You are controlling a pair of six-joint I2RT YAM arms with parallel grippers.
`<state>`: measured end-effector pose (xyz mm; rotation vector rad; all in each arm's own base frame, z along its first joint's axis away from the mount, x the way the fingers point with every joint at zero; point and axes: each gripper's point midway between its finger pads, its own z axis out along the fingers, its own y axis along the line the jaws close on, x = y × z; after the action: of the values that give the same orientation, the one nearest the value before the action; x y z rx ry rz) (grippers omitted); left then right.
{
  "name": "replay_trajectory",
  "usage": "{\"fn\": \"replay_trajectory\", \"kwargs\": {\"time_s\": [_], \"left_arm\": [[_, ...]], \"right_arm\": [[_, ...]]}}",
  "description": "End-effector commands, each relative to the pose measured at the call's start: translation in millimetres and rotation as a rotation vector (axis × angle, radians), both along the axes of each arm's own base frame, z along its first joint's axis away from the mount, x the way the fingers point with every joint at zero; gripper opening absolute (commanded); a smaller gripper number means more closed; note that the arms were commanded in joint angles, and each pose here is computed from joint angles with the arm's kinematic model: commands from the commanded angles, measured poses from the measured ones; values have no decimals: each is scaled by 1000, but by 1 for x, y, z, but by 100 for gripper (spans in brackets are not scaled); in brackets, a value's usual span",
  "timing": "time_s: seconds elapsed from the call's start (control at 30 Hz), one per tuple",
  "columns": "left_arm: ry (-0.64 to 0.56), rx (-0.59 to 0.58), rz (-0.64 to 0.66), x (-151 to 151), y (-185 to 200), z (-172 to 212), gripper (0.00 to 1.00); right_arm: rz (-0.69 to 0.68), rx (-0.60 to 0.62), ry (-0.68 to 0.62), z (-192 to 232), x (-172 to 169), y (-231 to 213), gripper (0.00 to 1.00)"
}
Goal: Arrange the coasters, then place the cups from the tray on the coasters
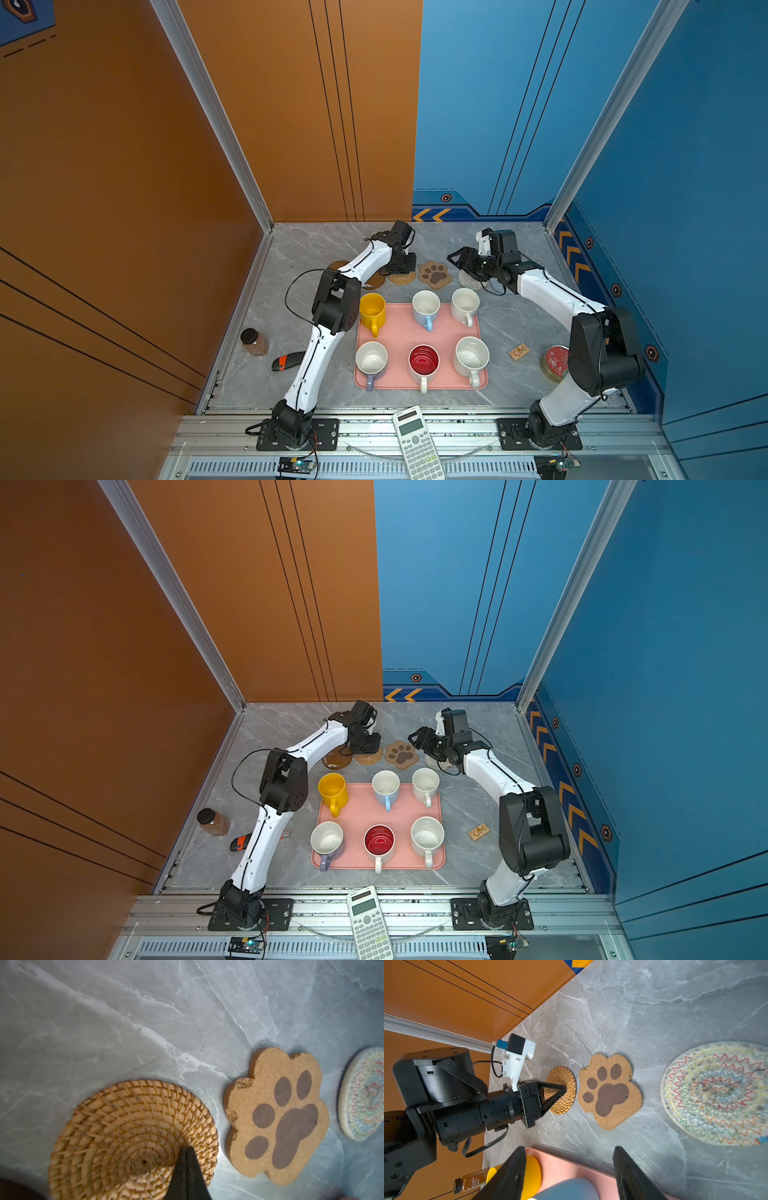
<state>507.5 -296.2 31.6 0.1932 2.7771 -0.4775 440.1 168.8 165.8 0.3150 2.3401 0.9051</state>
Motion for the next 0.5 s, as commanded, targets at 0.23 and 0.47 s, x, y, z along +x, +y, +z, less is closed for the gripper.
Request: {"fn": "replay_trajectory", "kwargs": {"time_s": [0.23, 0.47], "left_arm": [[179, 103, -61, -52, 8, -43, 2], [180, 108, -65, -56, 7, -41, 2]], "right_arm": [[8, 34, -25, 8, -3, 2, 65], [10, 40, -25, 6, -3, 2, 65]]}}
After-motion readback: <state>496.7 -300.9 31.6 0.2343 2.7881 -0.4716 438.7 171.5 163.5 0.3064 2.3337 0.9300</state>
